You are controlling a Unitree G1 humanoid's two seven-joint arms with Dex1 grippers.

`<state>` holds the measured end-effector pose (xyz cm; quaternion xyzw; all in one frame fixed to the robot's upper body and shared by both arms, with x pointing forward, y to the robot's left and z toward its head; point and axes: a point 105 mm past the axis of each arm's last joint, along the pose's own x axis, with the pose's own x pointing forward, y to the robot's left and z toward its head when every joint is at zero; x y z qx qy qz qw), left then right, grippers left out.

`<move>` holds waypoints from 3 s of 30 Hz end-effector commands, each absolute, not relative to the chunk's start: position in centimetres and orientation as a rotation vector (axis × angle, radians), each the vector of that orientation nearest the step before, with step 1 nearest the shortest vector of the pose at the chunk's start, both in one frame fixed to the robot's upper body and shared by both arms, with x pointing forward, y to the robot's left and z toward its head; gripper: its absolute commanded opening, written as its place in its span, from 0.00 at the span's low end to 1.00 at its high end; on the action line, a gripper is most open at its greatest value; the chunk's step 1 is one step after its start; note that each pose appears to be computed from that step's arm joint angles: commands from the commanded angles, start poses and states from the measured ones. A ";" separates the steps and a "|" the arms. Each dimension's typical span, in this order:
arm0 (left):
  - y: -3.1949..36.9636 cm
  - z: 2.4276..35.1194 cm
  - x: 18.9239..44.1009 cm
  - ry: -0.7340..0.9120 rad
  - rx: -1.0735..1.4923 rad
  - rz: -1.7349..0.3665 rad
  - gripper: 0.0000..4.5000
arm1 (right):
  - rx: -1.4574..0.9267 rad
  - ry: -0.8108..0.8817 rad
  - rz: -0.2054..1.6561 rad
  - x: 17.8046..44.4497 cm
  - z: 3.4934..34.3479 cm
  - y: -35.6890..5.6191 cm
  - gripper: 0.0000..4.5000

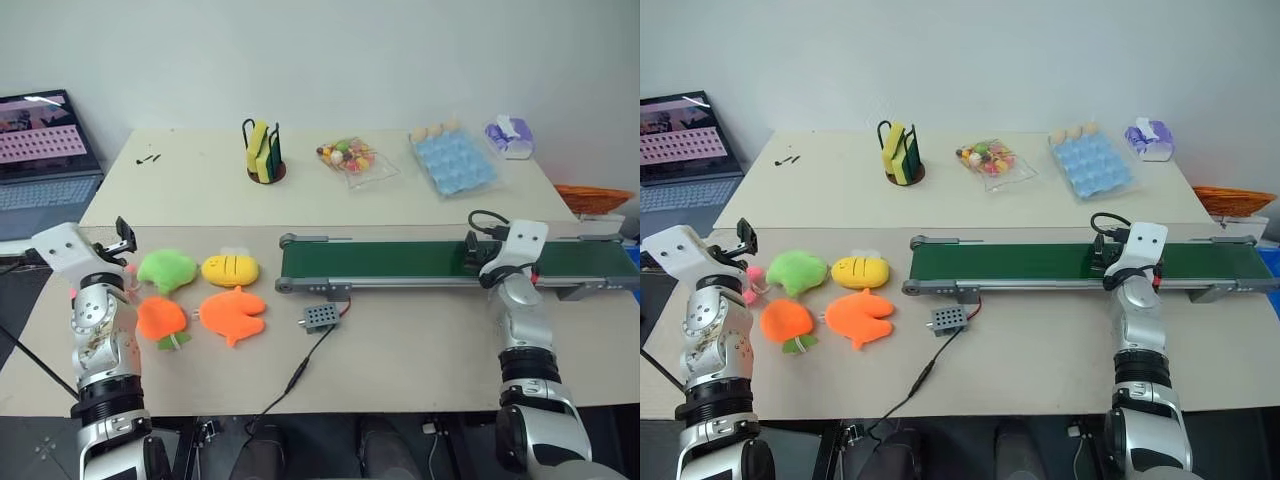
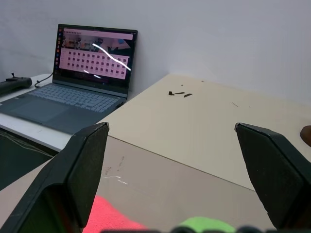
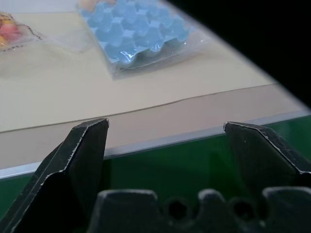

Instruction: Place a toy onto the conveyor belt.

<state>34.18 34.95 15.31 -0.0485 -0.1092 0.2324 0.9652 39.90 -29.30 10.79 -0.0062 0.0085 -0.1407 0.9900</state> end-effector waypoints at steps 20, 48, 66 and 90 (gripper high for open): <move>34.2 15.7 34.9 -0.246 -0.118 0.463 0.98 | -0.140 -0.323 0.811 33.6 22.9 -9.4 1.00; 37.7 6.8 24.4 -0.151 -1.101 0.569 0.98 | -0.065 -0.182 1.361 26.5 18.1 -6.9 1.00; 39.2 3.5 30.7 -0.061 -1.240 0.475 0.98 | 0.160 -0.271 1.316 24.9 16.5 -7.5 1.00; 39.0 3.2 33.3 -0.120 -1.352 0.417 0.84 | 0.207 -0.196 1.253 25.6 12.8 -6.7 1.00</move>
